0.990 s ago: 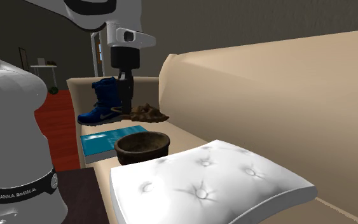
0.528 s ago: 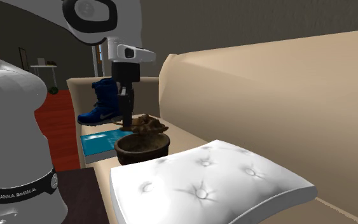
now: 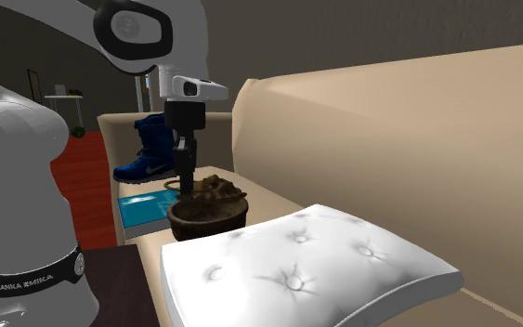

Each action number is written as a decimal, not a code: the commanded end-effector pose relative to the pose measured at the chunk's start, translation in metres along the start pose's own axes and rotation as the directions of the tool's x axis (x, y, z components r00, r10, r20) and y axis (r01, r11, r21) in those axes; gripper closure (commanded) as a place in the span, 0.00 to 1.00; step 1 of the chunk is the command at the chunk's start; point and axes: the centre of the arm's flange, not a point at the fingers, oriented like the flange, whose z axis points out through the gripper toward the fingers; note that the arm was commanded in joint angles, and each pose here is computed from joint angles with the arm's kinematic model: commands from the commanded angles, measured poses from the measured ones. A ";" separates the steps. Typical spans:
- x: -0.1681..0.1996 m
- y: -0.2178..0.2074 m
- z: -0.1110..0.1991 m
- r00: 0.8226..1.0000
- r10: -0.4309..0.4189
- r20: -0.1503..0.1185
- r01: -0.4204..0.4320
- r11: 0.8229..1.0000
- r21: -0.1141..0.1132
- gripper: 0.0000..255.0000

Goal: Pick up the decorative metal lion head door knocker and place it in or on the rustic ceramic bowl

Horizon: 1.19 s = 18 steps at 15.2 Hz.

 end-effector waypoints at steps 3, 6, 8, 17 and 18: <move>0.000 0.000 0.000 1.000 0.000 -0.001 0.000 1.000 0.000 0.00; 0.000 0.000 0.000 1.000 0.000 -0.001 0.000 1.000 0.000 0.00; 0.000 0.000 0.000 1.000 0.000 -0.001 0.000 1.000 0.000 0.00; 0.000 0.000 -0.050 1.000 0.000 -0.001 0.000 1.000 0.000 0.00; 0.000 0.000 -0.050 1.000 0.000 -0.001 0.000 1.000 0.000 0.00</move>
